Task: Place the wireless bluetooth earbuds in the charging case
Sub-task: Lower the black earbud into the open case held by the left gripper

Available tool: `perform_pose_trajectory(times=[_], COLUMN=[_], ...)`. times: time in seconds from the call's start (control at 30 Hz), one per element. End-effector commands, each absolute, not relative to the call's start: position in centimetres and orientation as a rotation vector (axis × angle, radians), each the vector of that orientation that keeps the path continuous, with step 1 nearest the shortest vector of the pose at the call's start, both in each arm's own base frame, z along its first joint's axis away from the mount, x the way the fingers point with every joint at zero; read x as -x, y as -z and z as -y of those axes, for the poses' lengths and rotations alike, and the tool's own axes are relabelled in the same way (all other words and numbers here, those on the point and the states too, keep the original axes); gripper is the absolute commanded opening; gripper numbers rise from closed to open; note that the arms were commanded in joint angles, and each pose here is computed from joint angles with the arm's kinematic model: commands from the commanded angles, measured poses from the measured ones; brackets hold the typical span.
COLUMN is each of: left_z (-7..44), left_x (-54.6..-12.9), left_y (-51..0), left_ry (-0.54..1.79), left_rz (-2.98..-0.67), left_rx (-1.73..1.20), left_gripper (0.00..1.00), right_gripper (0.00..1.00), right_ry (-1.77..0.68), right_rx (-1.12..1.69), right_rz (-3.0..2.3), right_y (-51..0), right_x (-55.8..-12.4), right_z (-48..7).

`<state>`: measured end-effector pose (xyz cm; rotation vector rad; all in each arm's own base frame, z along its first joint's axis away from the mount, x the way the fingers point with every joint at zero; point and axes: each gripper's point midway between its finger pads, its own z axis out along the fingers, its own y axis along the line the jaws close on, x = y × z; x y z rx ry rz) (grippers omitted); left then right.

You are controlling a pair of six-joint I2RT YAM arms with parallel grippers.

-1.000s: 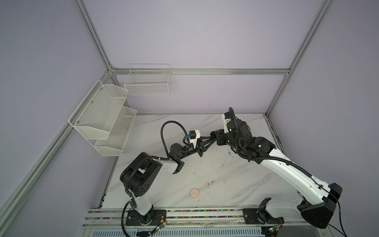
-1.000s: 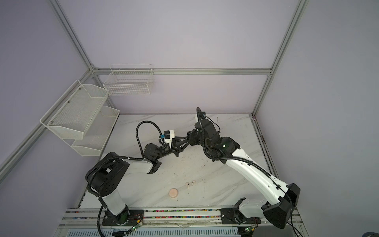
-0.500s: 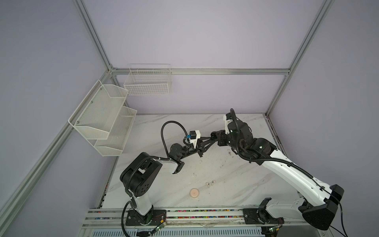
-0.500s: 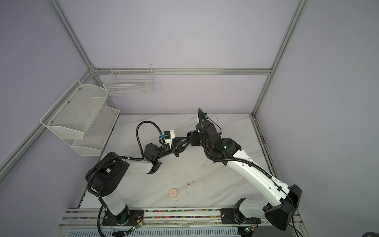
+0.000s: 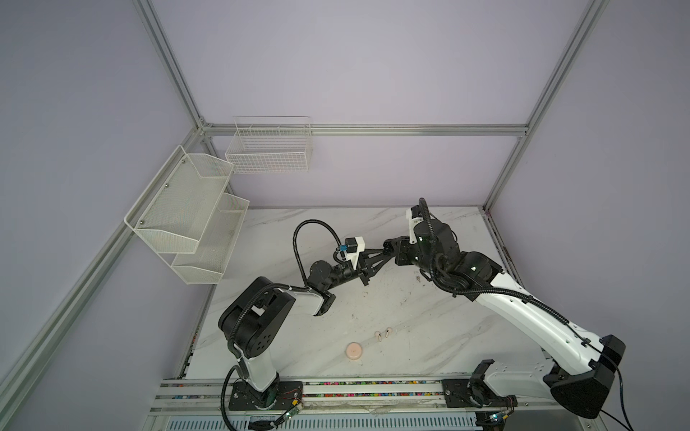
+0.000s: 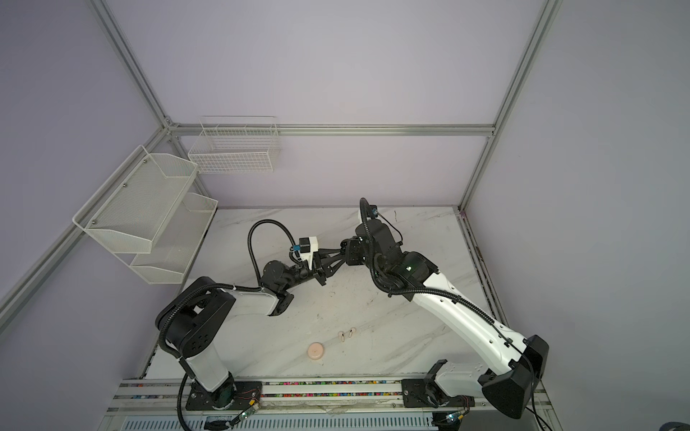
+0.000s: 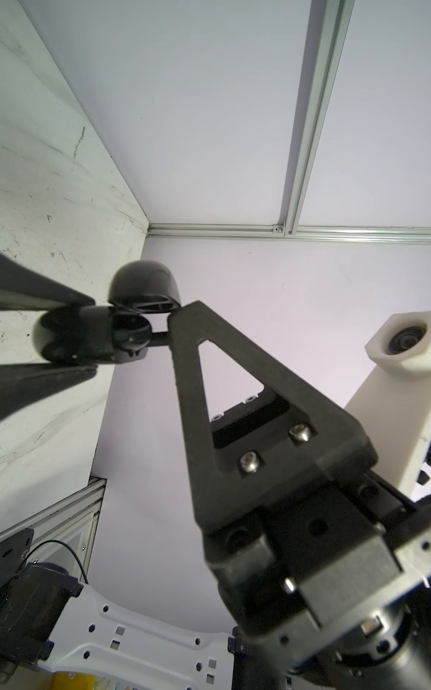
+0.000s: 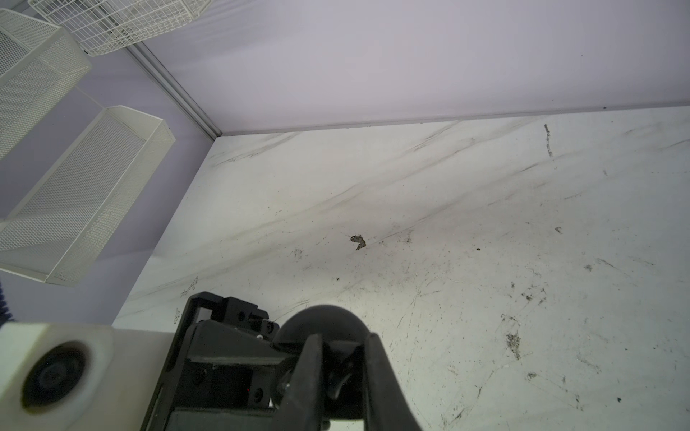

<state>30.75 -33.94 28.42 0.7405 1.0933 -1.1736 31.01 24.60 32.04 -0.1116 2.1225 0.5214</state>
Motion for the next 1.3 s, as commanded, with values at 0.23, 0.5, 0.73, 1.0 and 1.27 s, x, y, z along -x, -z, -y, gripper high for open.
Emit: perform_pose_trajectory(times=[0.23,0.5,0.73,1.0,1.27], left_z=[33.4,33.4,33.5,33.5,33.5], left_x=[-29.8,-29.7,-29.7,-29.5,-29.4], left_y=[-33.5,-33.4,-33.3,-33.4,-33.1], left_ry=[1.146,1.146,1.149,1.153,1.14], left_rz=[-0.914,-0.915,-0.913,-0.911,-0.909], left_rx=[-0.739,-0.74,-0.748,-0.754,-0.763], left_gripper=[0.0,0.0,0.0,0.0,0.0], right_gripper=[0.15,0.19,0.32,0.35,0.38], right_ry=[-0.51,-0.496,-0.487,-0.48,-0.471], right_rx=[0.115,0.135,0.143,0.144,0.141], right_rz=[-2.16,-2.159,-2.153,-2.148,-2.125], right_y=[-30.2,-30.8,-31.5,-31.9,-35.0], right_x=[-30.6,-30.7,-30.9,-31.0,-30.5], right_z=[-24.8,-24.9,-25.0,-24.9,-24.1])
